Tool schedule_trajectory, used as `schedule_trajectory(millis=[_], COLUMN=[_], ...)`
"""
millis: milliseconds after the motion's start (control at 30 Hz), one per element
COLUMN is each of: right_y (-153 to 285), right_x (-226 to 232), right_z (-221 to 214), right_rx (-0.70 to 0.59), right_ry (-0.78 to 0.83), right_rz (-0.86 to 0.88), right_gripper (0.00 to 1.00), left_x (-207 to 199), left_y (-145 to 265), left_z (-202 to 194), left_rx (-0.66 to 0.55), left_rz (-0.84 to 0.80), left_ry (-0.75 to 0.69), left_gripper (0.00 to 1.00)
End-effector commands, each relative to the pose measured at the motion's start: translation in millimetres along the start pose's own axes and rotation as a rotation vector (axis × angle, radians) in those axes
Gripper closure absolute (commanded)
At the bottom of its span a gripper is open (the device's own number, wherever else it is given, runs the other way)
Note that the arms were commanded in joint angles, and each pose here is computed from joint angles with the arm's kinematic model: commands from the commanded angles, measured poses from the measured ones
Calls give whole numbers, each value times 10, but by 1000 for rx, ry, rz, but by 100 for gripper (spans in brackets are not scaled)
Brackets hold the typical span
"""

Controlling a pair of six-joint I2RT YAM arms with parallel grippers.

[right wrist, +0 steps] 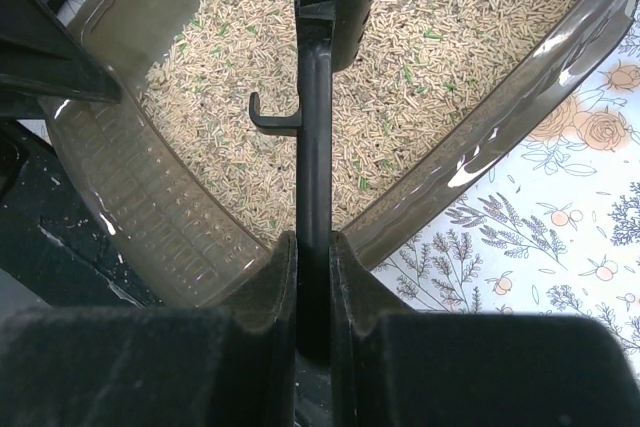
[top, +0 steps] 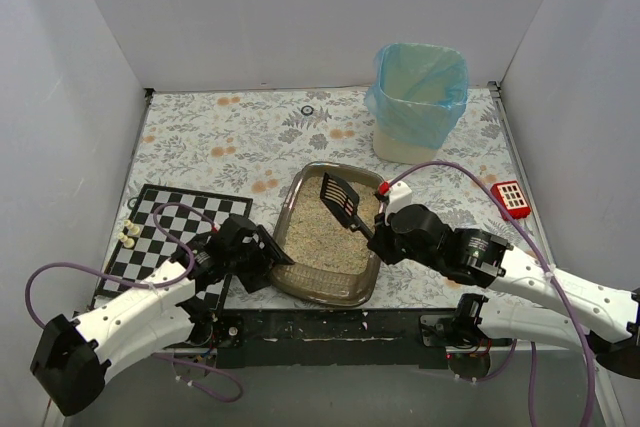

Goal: Clean the litter box

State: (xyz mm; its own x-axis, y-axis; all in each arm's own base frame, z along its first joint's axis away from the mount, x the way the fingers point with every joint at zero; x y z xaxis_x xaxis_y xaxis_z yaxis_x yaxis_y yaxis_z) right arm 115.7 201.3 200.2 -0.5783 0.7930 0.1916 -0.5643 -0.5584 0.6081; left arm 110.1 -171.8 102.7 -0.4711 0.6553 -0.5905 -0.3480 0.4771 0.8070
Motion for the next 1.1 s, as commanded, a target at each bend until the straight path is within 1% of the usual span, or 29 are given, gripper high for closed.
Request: schedule_trajectory(millis=[0, 33, 67, 133, 167, 267, 300, 333, 367, 400, 433, 467, 500, 533, 567, 600, 733, 800, 867, 933, 967, 1033, 1067], right_y=[33, 29, 35, 26, 24, 23, 24, 25, 24, 31, 40, 43, 52, 43, 44, 25, -58, -112, -191, -290, -336, -409, -459], right_x=[-13, -44, -59, -88, -84, -98, -98, -88, -88, -84, -78, -51, -20, 7, 52, 89, 185, 200, 115, 47, 43, 33, 38], right_z=[119, 104, 88, 50, 34, 5, 4, -1, -16, -34, -62, -72, -66, -56, -41, -35, 2, -16, 5, 43, 53, 78, 83], right_rx=[-35, -26, -14, 14, 30, 64, 72, 83, 101, 126, 163, 193, 215, 233, 246, 259, 324, 382, 435, 467, 493, 539, 553], right_ry=[-53, -57, -58, -61, -55, -57, -55, -56, -51, -44, -31, -6, 9, 21, 65, 90, 143, 164, 143, 102, 75, 38, 35], right_rz=[-39, -64, -74, -97, -99, -116, -118, -114, -114, -110, -102, -79, -60, -45, -3, 28, 118, 166, 149, 159, 174, 210, 229], right_gripper=[99, 99, 99, 99, 99, 99, 99, 99, 99, 99, 99, 99, 99, 99, 99, 99, 99, 99, 99, 99, 99, 99, 99], left_x=[-194, -174, -164, -182, -207, -284, -286, -268, -330, -365, -385, -411, -459, -538, -634, -661, -624, -598, -591, -633, -661, -695, -722], left_y=[-100, -117, -132, -161, -170, -236, -264, -290, -295, -303, -331, -365, -412, -455, -482, -523, -583, -617, -609, -591, -569, -526, -500], left_z=[181, 212, 289, 370, 412, 544, 606, 680, 762, 836, 880, 904, 916, 899, 897, 925, 1038, 1007, 1000, 1009, 1017, 1040, 1030], left_rx=[-107, -124, -174, -213, -225, -249, -253, -250, -252, -268, -271, -261, -250, -211, -190, -188, -186, -157, -151, -168, -180, -214, -217], left_rz=[-23, 5, 25, 39, 47, 70, 95, 140, 157, 180, 195, 186, 174, 143, 112, 113, 205, 194, 205, 181, 170, 160, 139], left_ry=[124, 127, 108, 21, -8, -174, -231, -258, -314, -369, -419, -499, -530, -566, -598, -623, -641, -663, -648, -651, -651, -628, -631], left_gripper=[41, 50, 54, 57, 62, 64, 68, 73, 83, 91, 92, 91, 88, 88, 87, 87, 87, 89, 90, 90, 88, 71, 66])
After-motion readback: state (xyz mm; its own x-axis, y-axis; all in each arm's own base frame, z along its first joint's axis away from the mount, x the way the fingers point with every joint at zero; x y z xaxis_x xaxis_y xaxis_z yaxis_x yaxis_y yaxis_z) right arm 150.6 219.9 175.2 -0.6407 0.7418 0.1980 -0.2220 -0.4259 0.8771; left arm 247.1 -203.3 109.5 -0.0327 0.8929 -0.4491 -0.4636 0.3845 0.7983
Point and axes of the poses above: each gripper's point midway between its finger pads, its own y axis back along the fingers, its own x axis along the line the jaws close on, z = x × y, the point moved 4 cm from there along y, back along the fingers, and after that the axes turned 1 degree about y, right-handed, at the moved point
